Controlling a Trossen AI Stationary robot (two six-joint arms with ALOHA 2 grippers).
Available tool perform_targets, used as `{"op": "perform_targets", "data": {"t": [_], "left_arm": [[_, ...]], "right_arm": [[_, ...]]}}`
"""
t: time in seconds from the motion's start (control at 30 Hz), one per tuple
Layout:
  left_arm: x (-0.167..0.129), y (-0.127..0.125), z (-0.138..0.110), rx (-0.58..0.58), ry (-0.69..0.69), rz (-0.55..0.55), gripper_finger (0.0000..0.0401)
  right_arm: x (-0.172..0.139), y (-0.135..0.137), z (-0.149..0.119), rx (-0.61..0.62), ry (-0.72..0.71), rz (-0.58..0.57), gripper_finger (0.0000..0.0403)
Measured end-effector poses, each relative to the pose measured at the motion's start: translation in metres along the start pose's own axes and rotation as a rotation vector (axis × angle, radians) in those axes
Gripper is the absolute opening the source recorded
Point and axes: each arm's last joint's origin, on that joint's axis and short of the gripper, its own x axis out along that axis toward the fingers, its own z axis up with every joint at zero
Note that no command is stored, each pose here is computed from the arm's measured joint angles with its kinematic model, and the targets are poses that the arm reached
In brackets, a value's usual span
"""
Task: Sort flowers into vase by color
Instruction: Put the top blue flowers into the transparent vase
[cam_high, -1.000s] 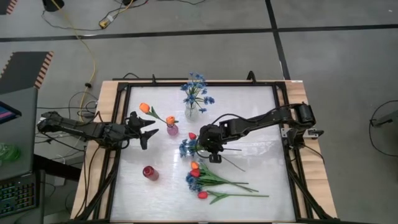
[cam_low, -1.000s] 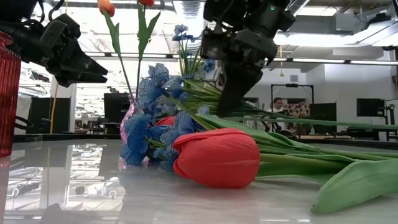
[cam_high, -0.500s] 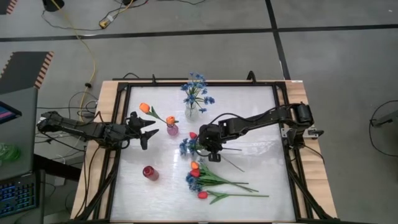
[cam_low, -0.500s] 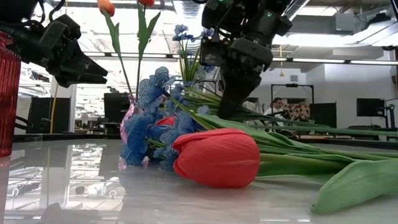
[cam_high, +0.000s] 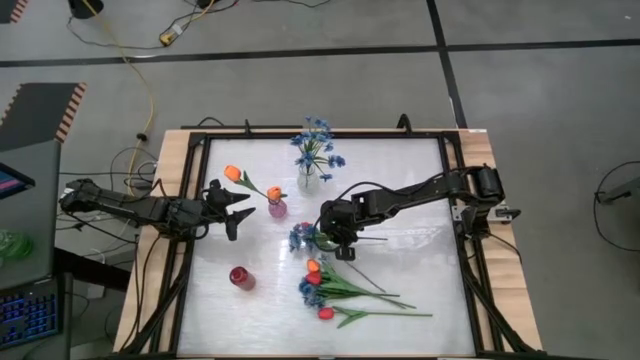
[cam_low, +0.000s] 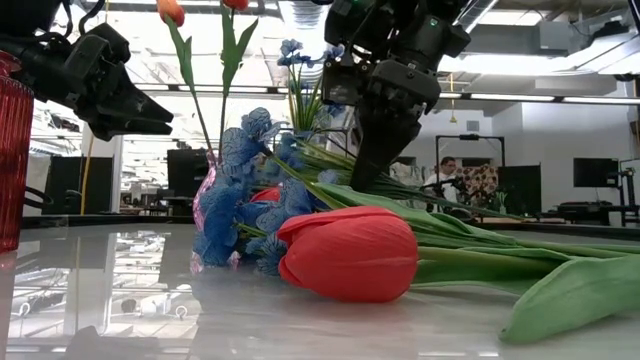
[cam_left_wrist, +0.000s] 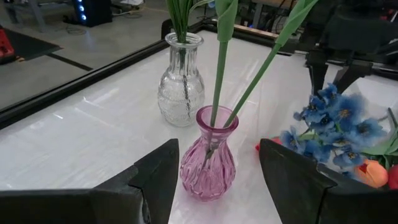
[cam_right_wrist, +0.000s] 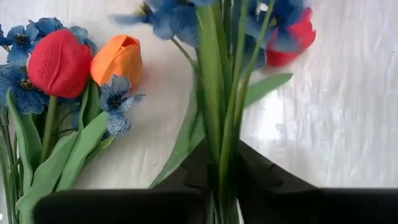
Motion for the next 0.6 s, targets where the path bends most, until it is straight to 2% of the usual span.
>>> {"op": "perform_targets", "data": {"t": [0.13,0.4,0.6], "left_arm": [[0.0,0.0,0.0,0.0,0.0,0.0,0.021],[0.0,0.0,0.0,0.0,0.001,0.0,0.021],[0.0,0.0,0.0,-0.014,0.0,0.001,0.021]], "right_arm": [[-0.001,0.0,0.0,0.006,-0.003,0.0,0.0035],[-0.026,0.006,0.004,-0.006,-0.054,0.013,0.0034],[-0.066,0.016,0.008,-0.04,-0.157,0.032,0.0034]]}}
